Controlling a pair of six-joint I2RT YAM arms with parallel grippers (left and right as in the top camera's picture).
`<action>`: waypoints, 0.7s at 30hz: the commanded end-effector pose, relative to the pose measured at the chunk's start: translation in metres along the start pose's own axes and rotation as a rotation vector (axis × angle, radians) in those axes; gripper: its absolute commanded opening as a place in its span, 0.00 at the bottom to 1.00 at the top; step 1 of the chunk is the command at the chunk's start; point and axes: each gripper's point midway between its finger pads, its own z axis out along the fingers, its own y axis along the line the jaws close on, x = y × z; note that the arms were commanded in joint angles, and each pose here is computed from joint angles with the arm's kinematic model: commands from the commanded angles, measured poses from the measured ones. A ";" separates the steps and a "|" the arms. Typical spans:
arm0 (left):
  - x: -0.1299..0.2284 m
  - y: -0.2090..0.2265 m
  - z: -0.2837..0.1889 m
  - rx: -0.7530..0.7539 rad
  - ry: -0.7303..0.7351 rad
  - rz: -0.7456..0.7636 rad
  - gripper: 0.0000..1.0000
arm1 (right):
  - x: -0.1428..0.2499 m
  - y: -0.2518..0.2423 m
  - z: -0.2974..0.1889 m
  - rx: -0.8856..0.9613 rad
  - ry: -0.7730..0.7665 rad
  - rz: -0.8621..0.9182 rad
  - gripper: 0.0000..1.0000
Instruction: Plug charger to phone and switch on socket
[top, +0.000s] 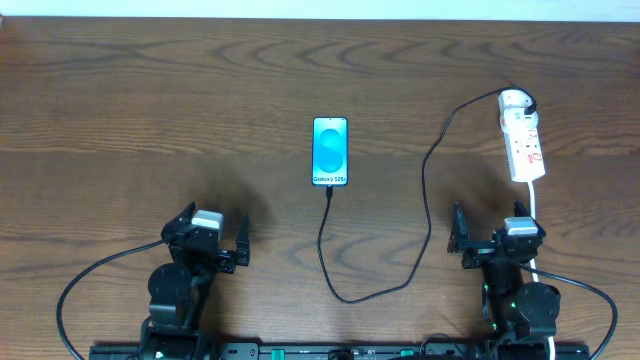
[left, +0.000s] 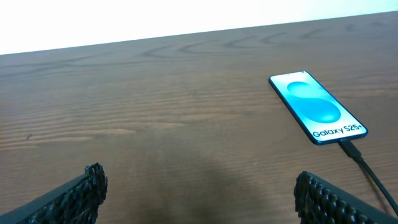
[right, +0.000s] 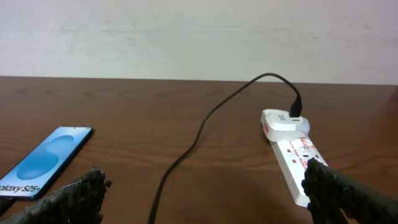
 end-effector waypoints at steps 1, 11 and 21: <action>0.012 0.006 -0.001 -0.034 0.031 -0.051 0.98 | 0.001 -0.001 0.000 0.006 0.000 -0.012 0.99; 0.002 0.018 -0.005 -0.106 -0.023 -0.148 0.98 | 0.001 -0.001 0.000 0.006 0.000 -0.012 0.99; -0.008 0.018 -0.008 -0.105 -0.067 -0.113 0.98 | 0.001 -0.001 0.000 0.006 0.000 -0.012 0.99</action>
